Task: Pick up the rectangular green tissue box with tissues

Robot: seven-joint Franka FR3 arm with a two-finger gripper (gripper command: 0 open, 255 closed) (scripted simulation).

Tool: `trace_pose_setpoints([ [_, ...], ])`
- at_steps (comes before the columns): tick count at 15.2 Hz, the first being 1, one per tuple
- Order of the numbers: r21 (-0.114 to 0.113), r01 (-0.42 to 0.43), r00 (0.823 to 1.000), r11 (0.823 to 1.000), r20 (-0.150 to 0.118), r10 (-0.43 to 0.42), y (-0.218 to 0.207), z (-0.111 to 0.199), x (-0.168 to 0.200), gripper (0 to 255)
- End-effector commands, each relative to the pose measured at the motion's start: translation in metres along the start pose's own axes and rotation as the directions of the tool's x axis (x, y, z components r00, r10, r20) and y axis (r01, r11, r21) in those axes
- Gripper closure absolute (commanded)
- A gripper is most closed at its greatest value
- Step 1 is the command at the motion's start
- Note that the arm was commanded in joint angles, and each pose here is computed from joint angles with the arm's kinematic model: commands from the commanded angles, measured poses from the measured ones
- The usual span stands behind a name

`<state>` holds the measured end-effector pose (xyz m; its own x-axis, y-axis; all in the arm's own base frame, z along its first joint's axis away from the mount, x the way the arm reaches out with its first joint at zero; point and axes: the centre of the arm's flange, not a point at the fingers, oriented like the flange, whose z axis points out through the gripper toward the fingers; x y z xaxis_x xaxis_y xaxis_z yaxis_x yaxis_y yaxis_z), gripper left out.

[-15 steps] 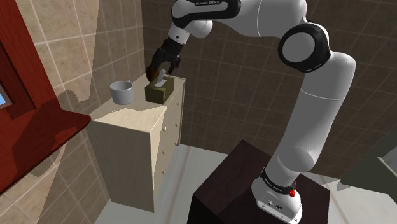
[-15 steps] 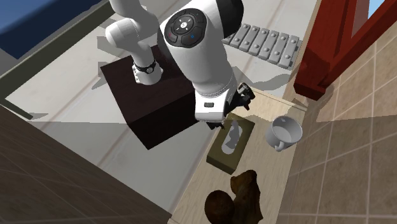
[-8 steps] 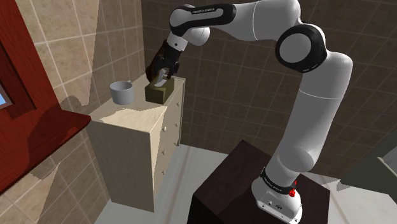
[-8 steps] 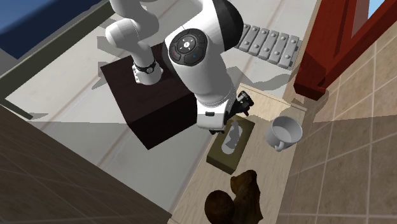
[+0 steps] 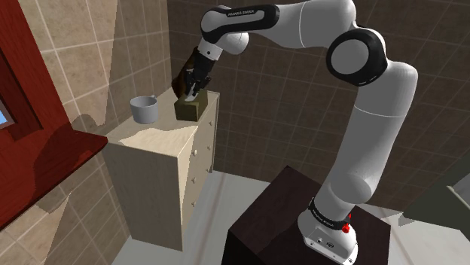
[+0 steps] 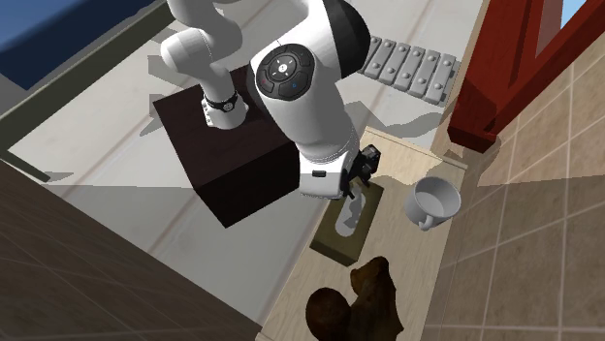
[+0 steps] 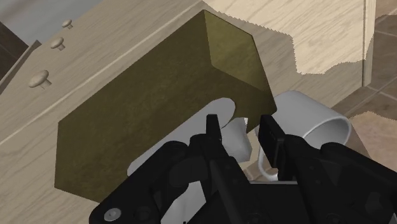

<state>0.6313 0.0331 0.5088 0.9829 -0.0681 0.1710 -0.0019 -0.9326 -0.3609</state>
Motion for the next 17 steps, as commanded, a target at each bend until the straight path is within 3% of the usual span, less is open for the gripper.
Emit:
trace_pose_setpoints([
  [1, -0.001, 0.0, 1.0, 1.0, 0.008, 0.0, 0.001, 0.005, -0.001, 255],
  [17, -0.001, -0.001, 1.0, 1.0, 0.008, 0.001, -0.026, -0.064, 0.012, 255],
])
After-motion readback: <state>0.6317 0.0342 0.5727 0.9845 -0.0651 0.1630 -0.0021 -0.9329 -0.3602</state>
